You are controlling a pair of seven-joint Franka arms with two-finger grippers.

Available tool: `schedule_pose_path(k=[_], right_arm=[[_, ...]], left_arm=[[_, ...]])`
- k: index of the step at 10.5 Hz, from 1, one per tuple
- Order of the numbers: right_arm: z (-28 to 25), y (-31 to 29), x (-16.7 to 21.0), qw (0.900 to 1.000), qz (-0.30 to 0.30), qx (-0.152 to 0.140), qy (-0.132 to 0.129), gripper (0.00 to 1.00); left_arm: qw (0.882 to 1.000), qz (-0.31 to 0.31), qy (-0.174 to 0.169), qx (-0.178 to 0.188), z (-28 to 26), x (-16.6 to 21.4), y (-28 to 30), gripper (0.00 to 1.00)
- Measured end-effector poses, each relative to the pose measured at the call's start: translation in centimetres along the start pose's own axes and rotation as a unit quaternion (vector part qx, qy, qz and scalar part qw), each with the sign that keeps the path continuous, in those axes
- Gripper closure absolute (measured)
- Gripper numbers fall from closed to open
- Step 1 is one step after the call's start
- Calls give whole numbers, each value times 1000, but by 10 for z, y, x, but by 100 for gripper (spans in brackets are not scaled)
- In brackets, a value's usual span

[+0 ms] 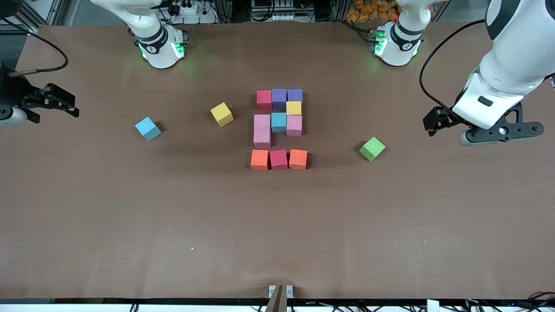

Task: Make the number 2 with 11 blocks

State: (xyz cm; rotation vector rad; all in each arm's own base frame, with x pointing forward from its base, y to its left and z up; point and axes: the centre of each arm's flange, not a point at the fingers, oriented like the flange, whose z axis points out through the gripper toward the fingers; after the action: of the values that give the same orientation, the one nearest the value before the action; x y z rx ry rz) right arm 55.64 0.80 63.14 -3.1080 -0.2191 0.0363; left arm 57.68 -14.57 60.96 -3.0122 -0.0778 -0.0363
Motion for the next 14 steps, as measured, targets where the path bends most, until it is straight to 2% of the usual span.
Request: schedule_pose_path(k=[5,8,11,14], right_arm=[[0,0,0,1000,0,0,-2,0],[1,0,-1,1000,0,1,-6,0],[1,2,-1,1000,-7,1,-5,0],[1,2,-1,1000,-8,1,-5,0]], left_arm=[[1000,2,-3,10,-15,-13,-9,0],[1000,-16,-12,-15,-16,-10,-30,0],[1000,-18,-13,-19,-17,-10,-39,0],[999,-13,-18,-49,-20,-11,-52,0]])
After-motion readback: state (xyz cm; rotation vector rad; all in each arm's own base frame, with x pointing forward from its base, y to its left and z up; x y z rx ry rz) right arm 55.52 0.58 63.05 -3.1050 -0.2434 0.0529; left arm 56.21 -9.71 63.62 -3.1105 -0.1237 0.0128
